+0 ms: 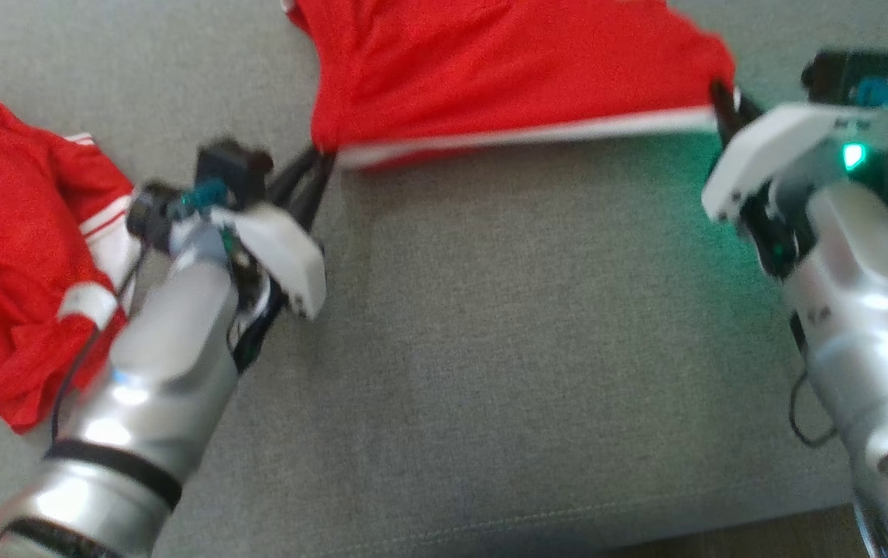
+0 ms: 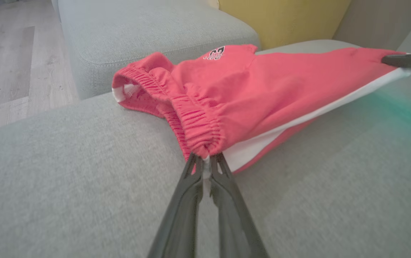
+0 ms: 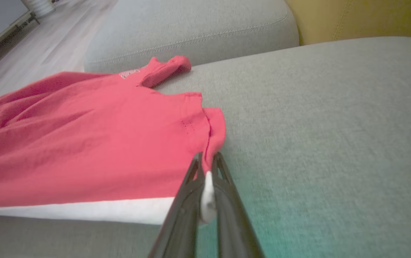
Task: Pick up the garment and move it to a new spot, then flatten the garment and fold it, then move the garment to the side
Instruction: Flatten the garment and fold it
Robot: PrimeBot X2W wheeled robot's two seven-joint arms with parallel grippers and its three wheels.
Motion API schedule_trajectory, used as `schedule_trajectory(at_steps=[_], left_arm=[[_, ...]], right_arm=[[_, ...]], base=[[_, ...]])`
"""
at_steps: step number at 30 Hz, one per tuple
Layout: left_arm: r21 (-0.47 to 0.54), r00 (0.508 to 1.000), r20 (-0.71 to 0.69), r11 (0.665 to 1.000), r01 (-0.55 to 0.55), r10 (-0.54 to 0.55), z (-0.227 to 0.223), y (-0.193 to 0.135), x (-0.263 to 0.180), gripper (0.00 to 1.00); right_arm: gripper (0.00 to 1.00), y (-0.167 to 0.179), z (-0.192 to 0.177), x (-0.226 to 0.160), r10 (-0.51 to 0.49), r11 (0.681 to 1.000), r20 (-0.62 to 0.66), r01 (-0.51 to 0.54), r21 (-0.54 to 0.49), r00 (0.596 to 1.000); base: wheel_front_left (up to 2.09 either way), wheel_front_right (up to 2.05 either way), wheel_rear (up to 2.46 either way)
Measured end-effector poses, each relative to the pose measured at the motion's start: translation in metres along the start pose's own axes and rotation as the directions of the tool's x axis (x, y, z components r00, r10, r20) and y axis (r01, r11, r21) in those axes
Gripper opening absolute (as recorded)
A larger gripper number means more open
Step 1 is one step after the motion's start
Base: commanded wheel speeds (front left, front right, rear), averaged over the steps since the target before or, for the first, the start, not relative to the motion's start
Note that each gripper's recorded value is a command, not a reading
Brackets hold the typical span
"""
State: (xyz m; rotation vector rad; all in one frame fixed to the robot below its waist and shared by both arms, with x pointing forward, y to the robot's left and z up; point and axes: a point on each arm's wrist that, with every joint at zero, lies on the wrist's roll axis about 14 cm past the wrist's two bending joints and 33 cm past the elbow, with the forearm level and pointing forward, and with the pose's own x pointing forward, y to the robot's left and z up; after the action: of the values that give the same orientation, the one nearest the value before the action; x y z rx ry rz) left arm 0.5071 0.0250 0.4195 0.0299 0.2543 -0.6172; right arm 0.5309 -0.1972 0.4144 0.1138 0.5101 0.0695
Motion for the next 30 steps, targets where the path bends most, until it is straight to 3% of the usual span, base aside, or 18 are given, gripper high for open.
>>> schedule_trajectory(at_steps=[10,16,26,30], left_arm=[[0.045,0.999,-0.007,0.998,0.054,-0.053,-0.005,-0.029,-0.038,0.0],[0.08,0.993,-0.006,0.99,0.118,-0.118,-0.01,-0.063,-0.064,0.0],[0.074,0.98,-0.02,0.977,0.2,-0.199,-0.027,-0.115,-0.116,0.0],[0.053,0.979,-0.022,0.977,0.205,-0.204,-0.026,-0.125,-0.13,0.0]], right_arm=[[0.0,-0.012,-0.042,-0.048,0.026,0.999,-0.141,-0.029,-0.021,0.99],[0.0,-0.028,-0.063,-0.092,0.041,0.999,-0.224,-0.045,-0.011,0.974],[0.0,-0.042,-0.119,-0.172,0.083,0.997,-0.412,-0.074,0.038,0.907],[0.0,-0.043,-0.12,-0.188,0.099,0.995,-0.427,-0.083,0.056,0.899]], base=[[0.0,0.0,0.0],[0.0,0.0,0.0],[0.0,0.0,0.0],[0.0,0.0,0.0]])
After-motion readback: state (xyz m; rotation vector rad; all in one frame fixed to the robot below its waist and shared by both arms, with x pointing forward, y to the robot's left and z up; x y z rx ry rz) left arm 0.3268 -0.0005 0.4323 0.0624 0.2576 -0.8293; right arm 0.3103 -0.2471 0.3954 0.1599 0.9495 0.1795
